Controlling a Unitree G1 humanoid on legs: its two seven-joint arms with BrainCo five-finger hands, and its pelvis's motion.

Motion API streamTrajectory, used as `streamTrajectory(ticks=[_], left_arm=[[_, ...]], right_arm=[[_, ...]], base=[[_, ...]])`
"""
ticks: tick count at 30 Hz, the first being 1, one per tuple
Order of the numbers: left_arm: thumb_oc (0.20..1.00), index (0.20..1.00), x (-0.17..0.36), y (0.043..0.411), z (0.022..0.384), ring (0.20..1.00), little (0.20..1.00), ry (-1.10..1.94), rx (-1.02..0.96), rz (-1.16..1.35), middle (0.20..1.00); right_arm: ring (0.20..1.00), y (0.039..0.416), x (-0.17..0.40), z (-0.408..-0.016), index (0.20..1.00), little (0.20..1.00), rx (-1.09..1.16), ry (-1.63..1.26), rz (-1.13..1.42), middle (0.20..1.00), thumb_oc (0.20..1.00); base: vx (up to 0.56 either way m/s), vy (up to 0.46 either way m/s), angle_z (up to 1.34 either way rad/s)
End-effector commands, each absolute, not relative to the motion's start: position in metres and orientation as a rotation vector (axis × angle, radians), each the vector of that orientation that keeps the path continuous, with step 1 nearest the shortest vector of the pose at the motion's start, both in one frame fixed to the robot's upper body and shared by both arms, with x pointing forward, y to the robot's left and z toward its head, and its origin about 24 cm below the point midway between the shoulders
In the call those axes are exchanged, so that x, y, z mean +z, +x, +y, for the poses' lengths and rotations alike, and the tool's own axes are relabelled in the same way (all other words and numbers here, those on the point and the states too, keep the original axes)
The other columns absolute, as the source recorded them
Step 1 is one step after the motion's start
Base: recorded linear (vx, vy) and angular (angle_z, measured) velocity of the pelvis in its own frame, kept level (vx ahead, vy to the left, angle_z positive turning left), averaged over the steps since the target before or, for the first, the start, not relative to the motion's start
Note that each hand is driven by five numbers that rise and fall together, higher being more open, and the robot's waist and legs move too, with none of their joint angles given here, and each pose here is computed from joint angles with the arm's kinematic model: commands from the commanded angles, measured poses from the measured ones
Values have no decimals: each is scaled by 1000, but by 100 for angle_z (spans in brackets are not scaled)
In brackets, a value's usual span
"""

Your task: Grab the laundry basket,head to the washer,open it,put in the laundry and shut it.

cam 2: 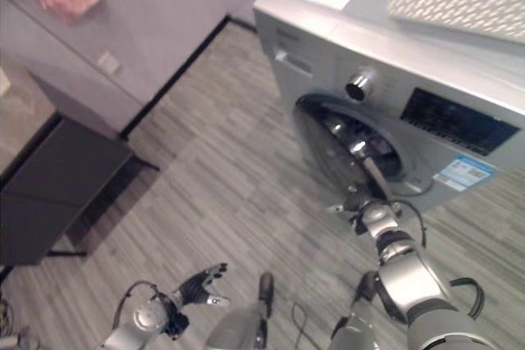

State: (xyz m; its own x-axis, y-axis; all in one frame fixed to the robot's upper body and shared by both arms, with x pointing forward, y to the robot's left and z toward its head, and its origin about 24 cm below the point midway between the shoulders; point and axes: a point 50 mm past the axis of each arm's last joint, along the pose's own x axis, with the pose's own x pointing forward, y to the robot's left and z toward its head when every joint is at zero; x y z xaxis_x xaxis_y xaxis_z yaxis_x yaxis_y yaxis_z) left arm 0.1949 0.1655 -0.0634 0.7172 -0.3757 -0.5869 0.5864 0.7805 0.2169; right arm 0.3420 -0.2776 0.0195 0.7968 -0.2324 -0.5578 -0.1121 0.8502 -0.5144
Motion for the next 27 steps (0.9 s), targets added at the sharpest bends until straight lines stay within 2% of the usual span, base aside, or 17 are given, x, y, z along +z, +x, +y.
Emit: streamTrajectory(ticks=[1, 3, 4, 6, 11, 16, 20, 23, 24, 25, 27], left_arm=[[1000, 1000, -42, 212, 159, 1000, 1000, 410, -569, 419, 1000], [1000, 1000, -40, 214, 156, 1000, 1000, 396, -564, 405, 1000], [1000, 1000, -35, 218, 154, 1000, 1000, 374, -546, 381, 1000], [1000, 1000, -33, 221, 154, 1000, 1000, 349, -524, 371, 1000], [1000, 1000, -33, 225, 164, 1000, 1000, 300, -445, 369, 1000], [1000, 1000, -32, 227, 172, 1000, 1000, 258, -382, 357, 1000], [1000, 1000, -34, 231, 179, 1000, 1000, 61, -240, 341, 1000], [1000, 1000, -44, 227, 191, 1000, 1000, -27, -80, 338, 1000], [1000, 1000, -50, 222, 207, 1000, 1000, -79, 46, 346, 1000], [1000, 1000, -50, 222, 208, 1000, 1000, -77, 47, 347, 1000], [1000, 1000, -57, 214, 223, 1000, 1000, -145, 145, 367, 1000]], right_arm=[[1000, 352, 78, -328, 1000, 1000, -361, -603, 563, 1000, 1000], [1000, 348, 91, -344, 1000, 1000, -450, -590, 541, 1000, 1000], [1000, 336, 113, -375, 1000, 1000, -614, -535, 500, 1000, 1000], [1000, 327, 133, -396, 1000, 1000, -724, -454, 444, 1000, 1000], [1000, 304, 176, -434, 1000, 1000, -884, -310, 333, 1000, 1000], [1000, 288, 202, -453, 1000, 1000, -982, -178, 194, 1000, 1000], [1000, 296, 162, -438, 1000, 1000, -905, -199, 238, 1000, 1000], [1000, 301, 76, -395, 1000, 1000, -766, -241, 411, 1000, 1000], [1000, 282, 9, -361, 1000, 1000, -672, -255, 569, 1000, 1000], [1000, 282, 8, -360, 1000, 1000, -672, -254, 571, 1000, 1000], [1000, 249, -54, -320, 1000, 1000, -539, -296, 743, 1000, 1000]], base=[[-17, -29, 29], [-17, -14, 16], [-16, -12, 11], [-9, -24, 5], [-67, -33, 4], [-12, -34, -7], [32, -97, -7], [90, -226, -11], [87, -278, -18], [98, -306, -16], [82, -201, -12]])
